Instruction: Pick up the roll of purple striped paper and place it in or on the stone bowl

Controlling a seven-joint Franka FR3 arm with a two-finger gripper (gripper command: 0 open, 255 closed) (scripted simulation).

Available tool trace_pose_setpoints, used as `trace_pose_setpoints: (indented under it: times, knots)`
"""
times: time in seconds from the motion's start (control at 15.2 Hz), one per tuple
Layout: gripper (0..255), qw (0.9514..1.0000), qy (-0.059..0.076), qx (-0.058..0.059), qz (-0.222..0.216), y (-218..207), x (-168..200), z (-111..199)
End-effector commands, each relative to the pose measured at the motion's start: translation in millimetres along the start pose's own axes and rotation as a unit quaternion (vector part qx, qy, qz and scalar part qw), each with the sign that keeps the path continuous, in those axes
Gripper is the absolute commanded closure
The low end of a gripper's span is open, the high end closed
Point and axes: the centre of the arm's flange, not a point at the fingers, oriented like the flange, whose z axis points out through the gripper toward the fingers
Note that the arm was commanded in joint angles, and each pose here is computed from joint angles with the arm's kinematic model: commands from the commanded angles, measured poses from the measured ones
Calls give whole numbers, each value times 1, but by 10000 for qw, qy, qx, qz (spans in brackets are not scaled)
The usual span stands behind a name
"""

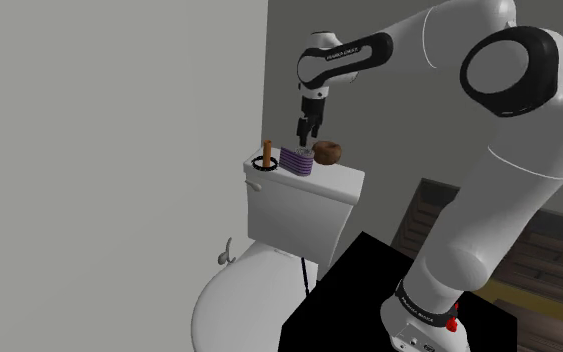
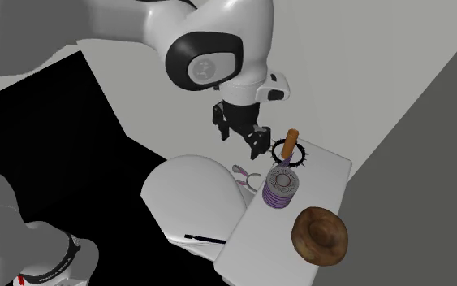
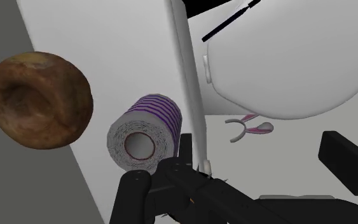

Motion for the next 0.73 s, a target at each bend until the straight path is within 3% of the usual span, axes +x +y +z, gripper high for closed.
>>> trace_pose_setpoints:
  times: [0.0, 0.66]
  knots:
    - [0, 9999, -28, 43, -100, 18, 19, 18]
    - [0, 9979, -180, 268, -560, 82, 115, 95]
